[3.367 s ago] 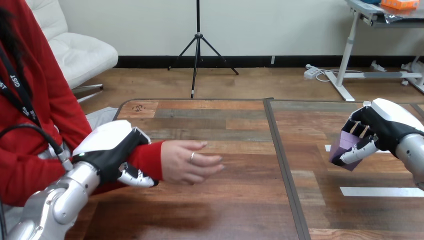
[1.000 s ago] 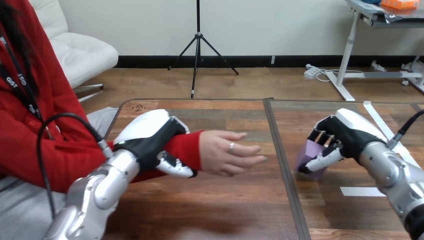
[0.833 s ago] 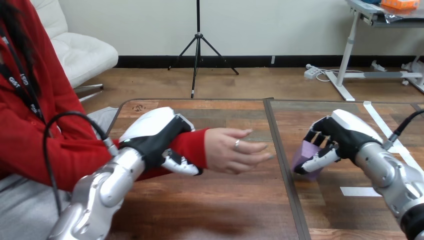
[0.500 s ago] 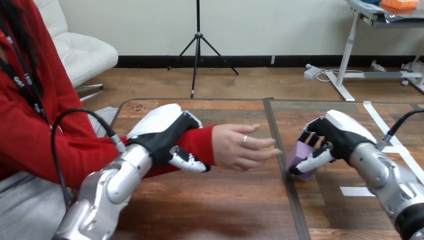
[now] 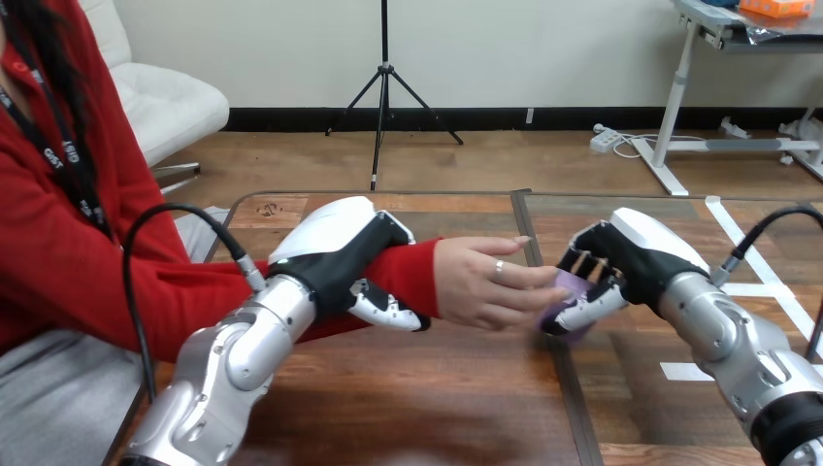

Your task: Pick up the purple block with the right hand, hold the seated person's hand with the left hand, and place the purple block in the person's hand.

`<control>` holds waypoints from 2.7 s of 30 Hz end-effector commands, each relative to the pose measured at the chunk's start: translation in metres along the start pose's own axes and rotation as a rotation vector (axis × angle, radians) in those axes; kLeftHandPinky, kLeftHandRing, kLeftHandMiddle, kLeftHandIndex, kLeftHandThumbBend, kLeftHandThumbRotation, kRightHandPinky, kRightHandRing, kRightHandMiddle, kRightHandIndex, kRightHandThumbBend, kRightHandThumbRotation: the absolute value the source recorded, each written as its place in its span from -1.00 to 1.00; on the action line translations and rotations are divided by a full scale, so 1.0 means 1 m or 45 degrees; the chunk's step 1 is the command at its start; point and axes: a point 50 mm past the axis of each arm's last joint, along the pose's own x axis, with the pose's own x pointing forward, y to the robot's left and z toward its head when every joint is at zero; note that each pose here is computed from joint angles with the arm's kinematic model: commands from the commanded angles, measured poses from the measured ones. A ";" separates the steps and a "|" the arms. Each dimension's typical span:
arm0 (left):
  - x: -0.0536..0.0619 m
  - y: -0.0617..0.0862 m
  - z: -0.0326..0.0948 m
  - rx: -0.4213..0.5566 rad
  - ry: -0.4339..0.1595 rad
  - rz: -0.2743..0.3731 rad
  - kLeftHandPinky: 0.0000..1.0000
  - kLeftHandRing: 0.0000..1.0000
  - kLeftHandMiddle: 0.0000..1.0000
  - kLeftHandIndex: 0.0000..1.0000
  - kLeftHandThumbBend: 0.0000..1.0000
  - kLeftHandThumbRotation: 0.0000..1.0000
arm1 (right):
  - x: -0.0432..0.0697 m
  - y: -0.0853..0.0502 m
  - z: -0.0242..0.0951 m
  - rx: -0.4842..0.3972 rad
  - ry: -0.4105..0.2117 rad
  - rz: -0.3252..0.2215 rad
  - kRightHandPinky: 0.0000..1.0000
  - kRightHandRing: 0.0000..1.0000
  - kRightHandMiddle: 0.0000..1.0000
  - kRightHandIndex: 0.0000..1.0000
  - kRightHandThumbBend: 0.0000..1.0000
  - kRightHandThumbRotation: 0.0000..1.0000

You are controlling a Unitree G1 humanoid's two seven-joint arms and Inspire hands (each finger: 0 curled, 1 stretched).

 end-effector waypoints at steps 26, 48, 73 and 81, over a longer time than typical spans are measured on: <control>0.024 0.081 0.091 0.058 -0.446 0.339 -0.67 -0.55 -0.38 -0.36 0.23 -1.00 | 0.001 -0.078 0.099 -0.094 -0.444 -0.291 -0.55 -0.41 -0.25 -0.07 0.37 -1.00; 0.020 0.082 0.078 0.033 -0.414 0.375 -0.66 -0.54 -0.37 -0.36 0.18 -1.00 | -0.014 -0.091 0.112 -0.101 -0.529 -0.313 -0.41 -0.28 -0.13 -0.07 0.35 -1.00; 0.008 0.095 0.059 0.085 -0.423 0.526 -0.61 -0.49 -0.36 -0.35 0.22 -1.00 | -0.036 -0.094 0.120 -0.105 -0.579 -0.276 -0.46 -0.33 -0.17 -0.06 0.38 -1.00; 0.004 0.100 0.051 0.121 -0.439 0.597 -0.59 -0.47 -0.34 -0.33 0.26 -1.00 | -0.042 -0.093 0.120 -0.105 -0.578 -0.244 -0.46 -0.33 -0.18 -0.08 0.38 -1.00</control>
